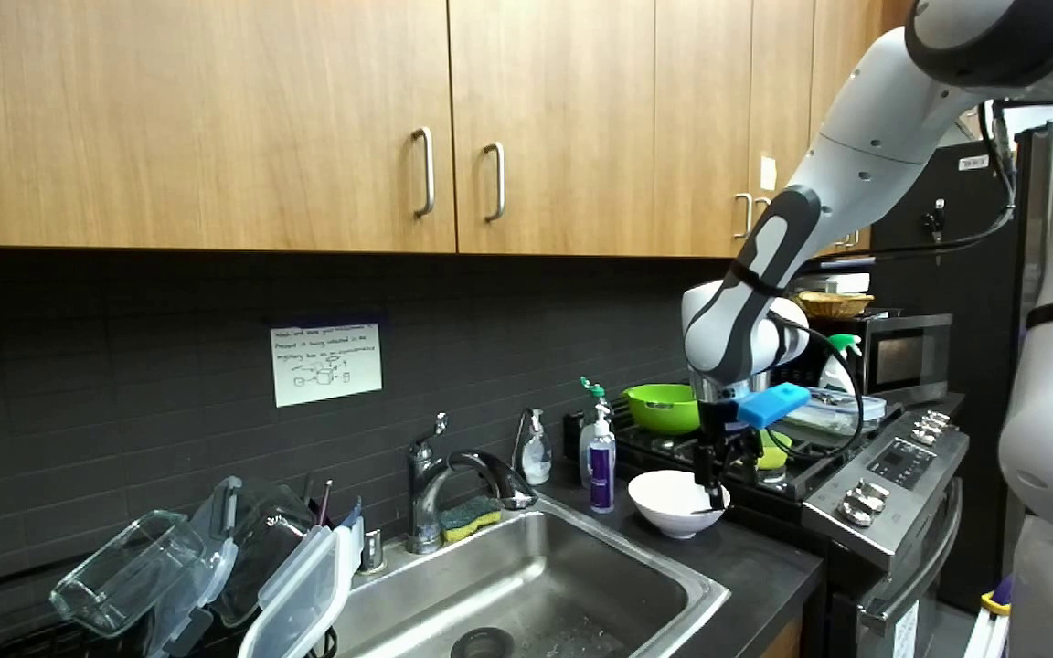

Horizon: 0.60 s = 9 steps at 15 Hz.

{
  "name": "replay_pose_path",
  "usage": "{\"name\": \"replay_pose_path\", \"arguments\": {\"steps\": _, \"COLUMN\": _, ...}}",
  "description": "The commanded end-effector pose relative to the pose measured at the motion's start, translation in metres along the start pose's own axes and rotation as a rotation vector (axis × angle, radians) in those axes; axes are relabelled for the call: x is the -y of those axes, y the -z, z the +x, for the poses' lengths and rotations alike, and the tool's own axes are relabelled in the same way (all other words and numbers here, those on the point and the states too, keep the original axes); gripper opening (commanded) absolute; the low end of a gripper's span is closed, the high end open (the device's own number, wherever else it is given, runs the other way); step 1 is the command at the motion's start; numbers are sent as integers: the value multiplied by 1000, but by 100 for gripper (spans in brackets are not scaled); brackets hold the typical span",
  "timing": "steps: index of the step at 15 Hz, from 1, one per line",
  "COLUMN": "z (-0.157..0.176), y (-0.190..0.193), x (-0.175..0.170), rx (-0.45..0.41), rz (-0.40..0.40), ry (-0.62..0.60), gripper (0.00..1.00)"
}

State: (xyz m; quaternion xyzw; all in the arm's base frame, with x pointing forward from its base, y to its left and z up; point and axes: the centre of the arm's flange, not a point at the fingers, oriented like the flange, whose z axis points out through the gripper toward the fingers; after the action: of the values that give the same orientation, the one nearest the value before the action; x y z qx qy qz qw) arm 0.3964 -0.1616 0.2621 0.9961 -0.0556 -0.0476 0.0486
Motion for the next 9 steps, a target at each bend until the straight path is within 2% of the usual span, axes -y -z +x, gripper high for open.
{"name": "replay_pose_path", "arguments": {"steps": 1, "z": -1, "y": -4, "x": 1, "rx": -37, "rz": -13, "ry": -24, "gripper": 100}}
{"name": "replay_pose_path", "arguments": {"steps": 9, "z": -2, "y": -5, "x": 1, "rx": -39, "rz": -18, "ry": -53, "gripper": 100}}
